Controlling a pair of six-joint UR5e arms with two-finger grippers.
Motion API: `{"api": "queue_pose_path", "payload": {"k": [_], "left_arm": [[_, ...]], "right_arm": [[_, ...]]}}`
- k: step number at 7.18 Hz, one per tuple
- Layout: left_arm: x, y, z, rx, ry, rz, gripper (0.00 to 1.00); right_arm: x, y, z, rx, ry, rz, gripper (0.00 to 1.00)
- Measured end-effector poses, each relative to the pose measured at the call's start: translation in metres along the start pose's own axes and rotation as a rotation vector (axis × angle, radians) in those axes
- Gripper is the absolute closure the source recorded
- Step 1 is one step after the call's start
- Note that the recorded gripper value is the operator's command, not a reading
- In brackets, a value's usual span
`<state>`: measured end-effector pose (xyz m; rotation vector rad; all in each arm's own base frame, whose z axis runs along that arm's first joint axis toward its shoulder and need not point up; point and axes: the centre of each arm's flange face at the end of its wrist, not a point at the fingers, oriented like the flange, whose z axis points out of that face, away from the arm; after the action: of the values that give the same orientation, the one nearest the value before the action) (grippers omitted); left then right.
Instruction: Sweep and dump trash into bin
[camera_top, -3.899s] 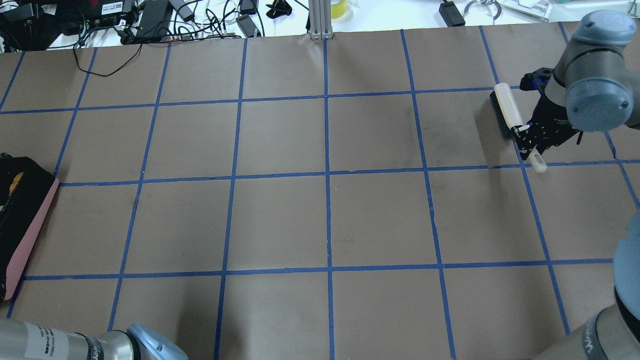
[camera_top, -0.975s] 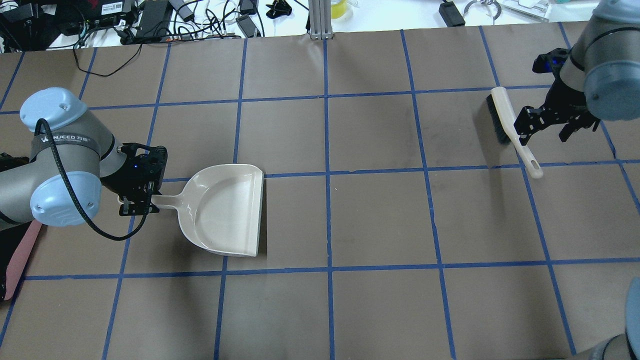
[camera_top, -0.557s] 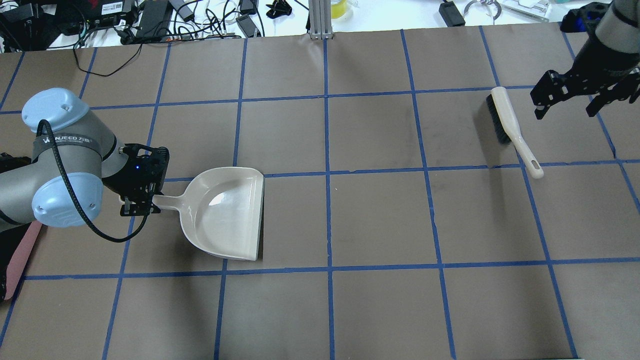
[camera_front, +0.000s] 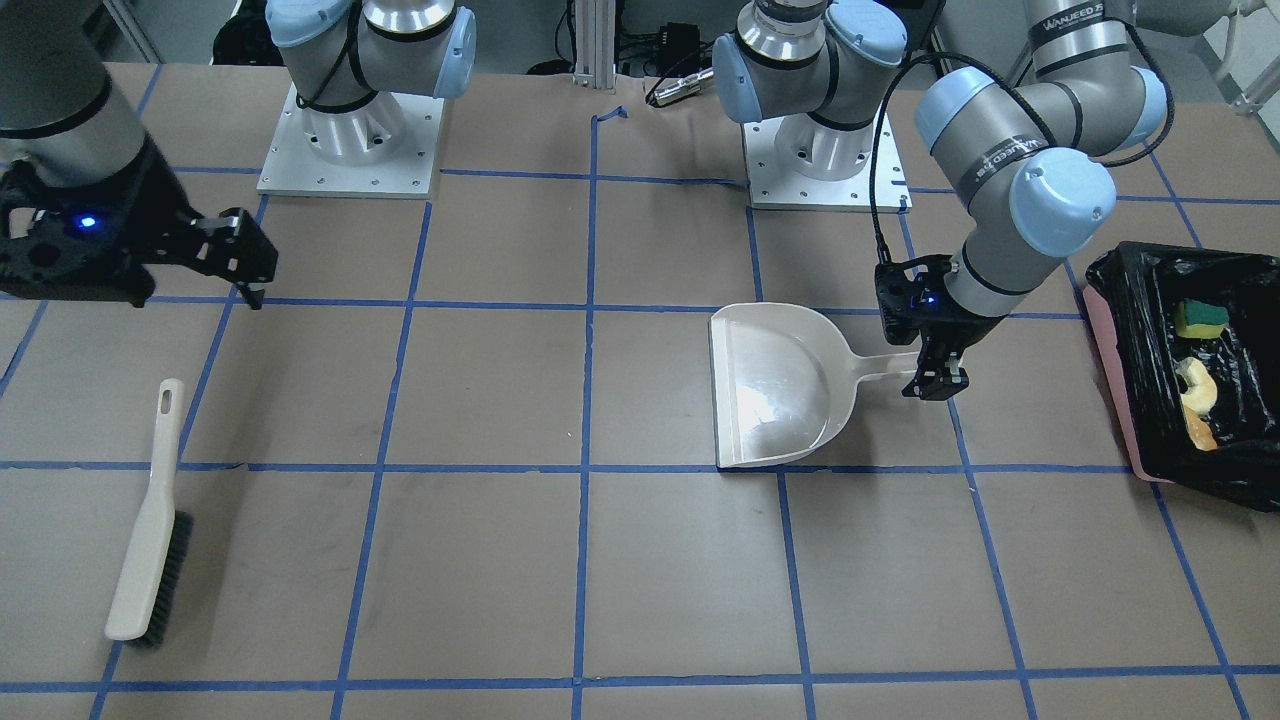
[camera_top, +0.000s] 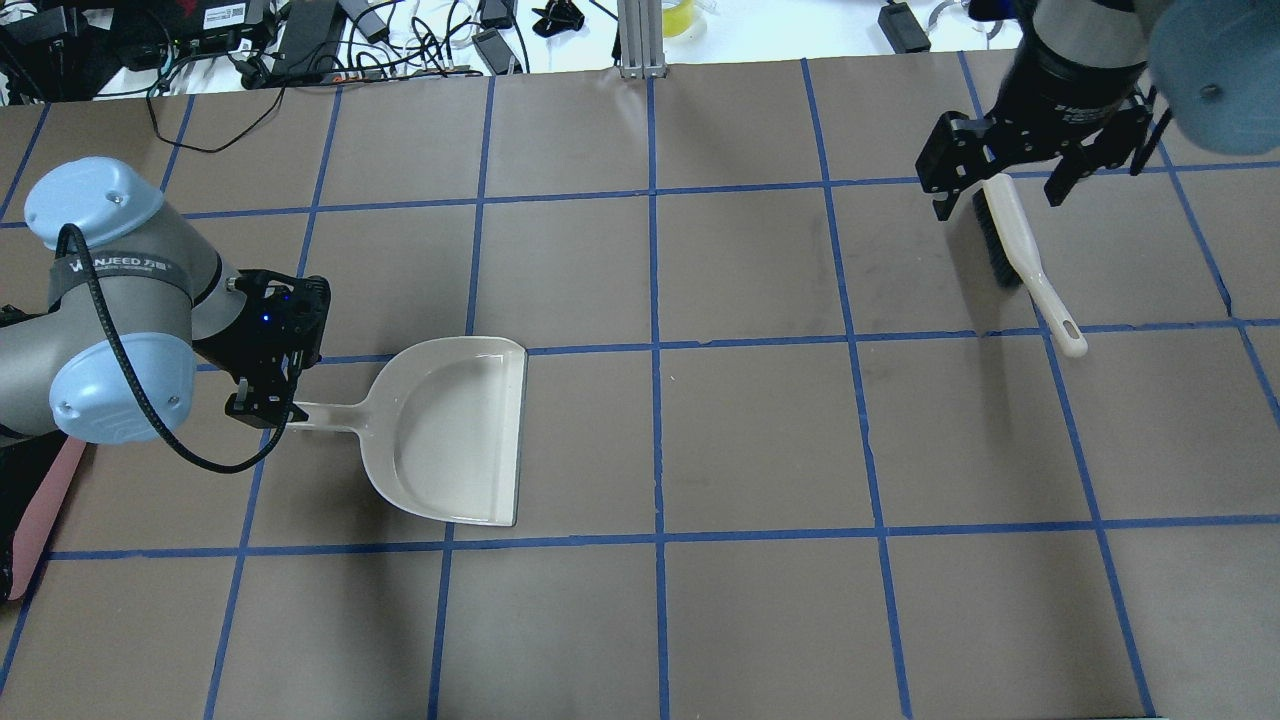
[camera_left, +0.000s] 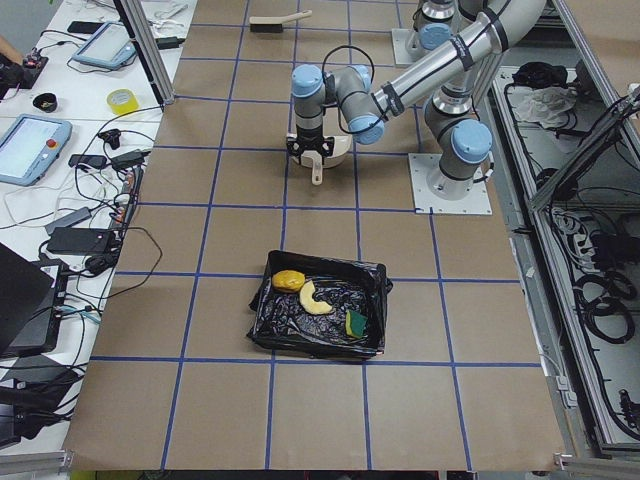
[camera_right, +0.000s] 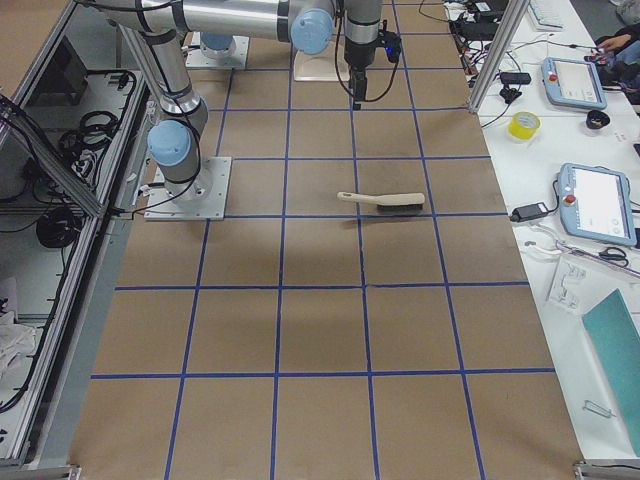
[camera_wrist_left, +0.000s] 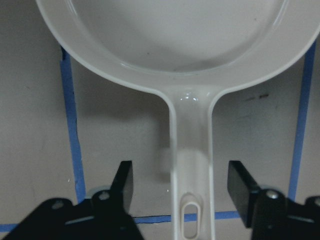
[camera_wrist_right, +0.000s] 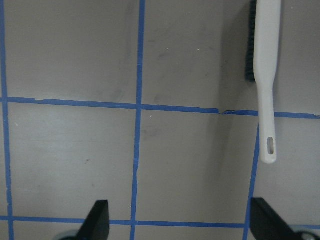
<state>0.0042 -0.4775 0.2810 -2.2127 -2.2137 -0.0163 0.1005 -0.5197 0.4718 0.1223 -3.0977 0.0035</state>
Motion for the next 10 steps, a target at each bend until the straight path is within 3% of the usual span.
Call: {"api": "queue_pose_path", "payload": {"k": [2, 4, 6, 8, 10], "left_arm": [[-0.005, -0.007, -0.041, 0.032, -0.021, -0.082, 0.25], [-0.008, -0.018, -0.071, 0.052, 0.008, -0.108, 0.24], [-0.007, -0.021, -0.058, 0.058, 0.056, -0.096, 0.15], [-0.003, -0.016, -0.028, 0.04, 0.076, -0.085, 0.15], [-0.006, -0.01, -0.009, 0.015, 0.083, -0.066, 0.03]], "right_arm": [[-0.016, 0.006, -0.003, 0.002, -0.029, -0.018, 0.0], [-0.029, 0.014, -0.012, 0.025, -0.119, -0.031, 0.0], [-0.028, 0.016, -0.009, 0.015, -0.102, -0.031, 0.0], [-0.026, 0.018, -0.004, -0.001, -0.079, -0.024, 0.0], [-0.024, 0.02, -0.003, -0.012, -0.062, -0.022, 0.0]]}}
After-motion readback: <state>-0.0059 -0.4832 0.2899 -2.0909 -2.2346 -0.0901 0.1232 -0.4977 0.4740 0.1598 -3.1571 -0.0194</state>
